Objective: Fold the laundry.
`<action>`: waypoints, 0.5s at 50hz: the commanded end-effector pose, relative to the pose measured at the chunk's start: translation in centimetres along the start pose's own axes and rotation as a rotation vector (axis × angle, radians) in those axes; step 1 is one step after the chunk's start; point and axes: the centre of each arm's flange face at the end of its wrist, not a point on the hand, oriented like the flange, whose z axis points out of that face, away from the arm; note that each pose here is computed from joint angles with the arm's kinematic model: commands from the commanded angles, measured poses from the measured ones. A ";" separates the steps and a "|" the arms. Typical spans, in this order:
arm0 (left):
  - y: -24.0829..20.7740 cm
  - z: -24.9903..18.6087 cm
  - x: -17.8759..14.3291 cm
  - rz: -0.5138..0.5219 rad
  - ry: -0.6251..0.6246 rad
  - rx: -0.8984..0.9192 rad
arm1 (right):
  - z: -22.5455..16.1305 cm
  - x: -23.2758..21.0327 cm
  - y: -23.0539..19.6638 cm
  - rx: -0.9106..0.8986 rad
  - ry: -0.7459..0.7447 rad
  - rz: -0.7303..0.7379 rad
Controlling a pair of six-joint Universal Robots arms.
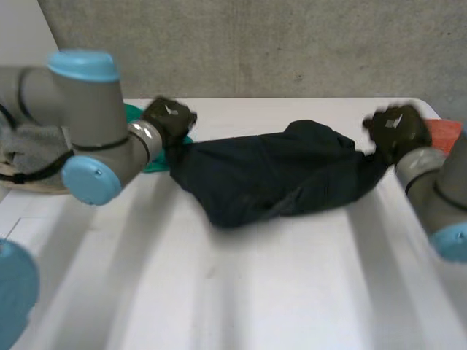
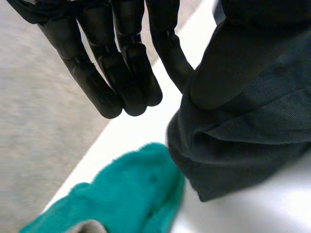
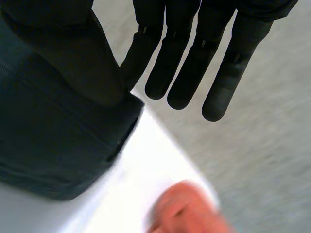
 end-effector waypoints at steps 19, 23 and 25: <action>0.2 -9.0 11.2 -0.293 0.187 0.055 | 12.0 3.0 5.2 0.152 0.043 0.216; 0.6 -8.3 9.6 -0.313 0.123 0.026 | 10.3 4.5 4.6 0.017 0.125 0.124; 0.0 -8.4 7.4 -0.325 0.067 0.041 | 8.4 5.0 3.4 -0.076 0.141 0.089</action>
